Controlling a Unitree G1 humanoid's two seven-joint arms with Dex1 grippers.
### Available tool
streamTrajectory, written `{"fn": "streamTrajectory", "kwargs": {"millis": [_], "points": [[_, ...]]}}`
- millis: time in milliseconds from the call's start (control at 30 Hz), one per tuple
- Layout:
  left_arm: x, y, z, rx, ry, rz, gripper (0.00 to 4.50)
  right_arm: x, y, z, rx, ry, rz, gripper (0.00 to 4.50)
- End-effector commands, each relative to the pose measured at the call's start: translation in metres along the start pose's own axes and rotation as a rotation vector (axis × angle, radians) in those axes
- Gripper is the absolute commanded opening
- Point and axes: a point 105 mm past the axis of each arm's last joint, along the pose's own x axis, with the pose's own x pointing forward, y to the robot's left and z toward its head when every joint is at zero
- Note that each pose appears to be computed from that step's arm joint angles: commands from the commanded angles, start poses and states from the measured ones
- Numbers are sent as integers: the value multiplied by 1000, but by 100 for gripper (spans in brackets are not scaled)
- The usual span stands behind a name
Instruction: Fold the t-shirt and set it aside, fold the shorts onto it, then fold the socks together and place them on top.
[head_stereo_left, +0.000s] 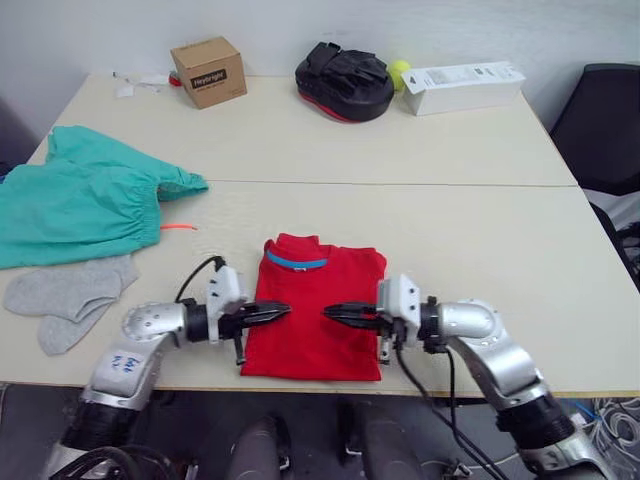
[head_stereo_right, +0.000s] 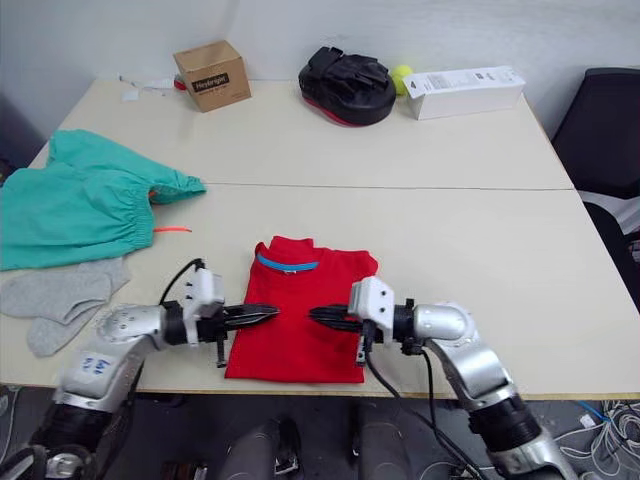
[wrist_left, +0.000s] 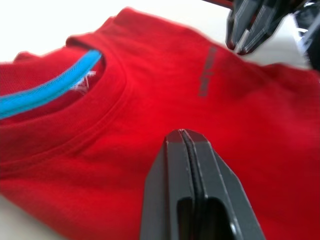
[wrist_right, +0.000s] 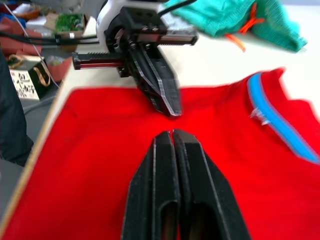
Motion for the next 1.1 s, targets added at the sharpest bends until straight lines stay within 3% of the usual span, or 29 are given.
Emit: {"fn": "streamTrajectory", "kwargs": {"millis": [33, 167, 300, 467, 600, 700, 767, 967, 1100], "points": [[4, 2, 0, 15, 5, 29, 3, 4, -9, -10, -17, 31, -68, 0], [4, 3, -2, 22, 17, 54, 3, -3, -29, -19, -24, 68, -203, 0], [-3, 4, -8, 1, 24, 77, 3, -36, -60, -32, 50, 105, -419, 0], [-5, 13, -3, 45, 18, 106, 3, -55, -56, -39, 92, 147, -391, 0], [-8, 21, 20, 58, -107, 111, 3, -62, -61, -26, 88, 111, -387, 0], [-10, 27, 40, 43, -191, 103, 3, -51, -60, 5, 81, -23, -329, 0], [-9, 35, 45, 56, -187, 119, 3, -35, -56, 18, 70, -59, -272, 0], [7, 46, 31, 92, -92, 110, 3, 0, -62, 1, 35, 40, -251, 0], [18, 51, 20, 75, -81, 126, 3, 3, -76, -16, 56, 62, -318, 0]]}}
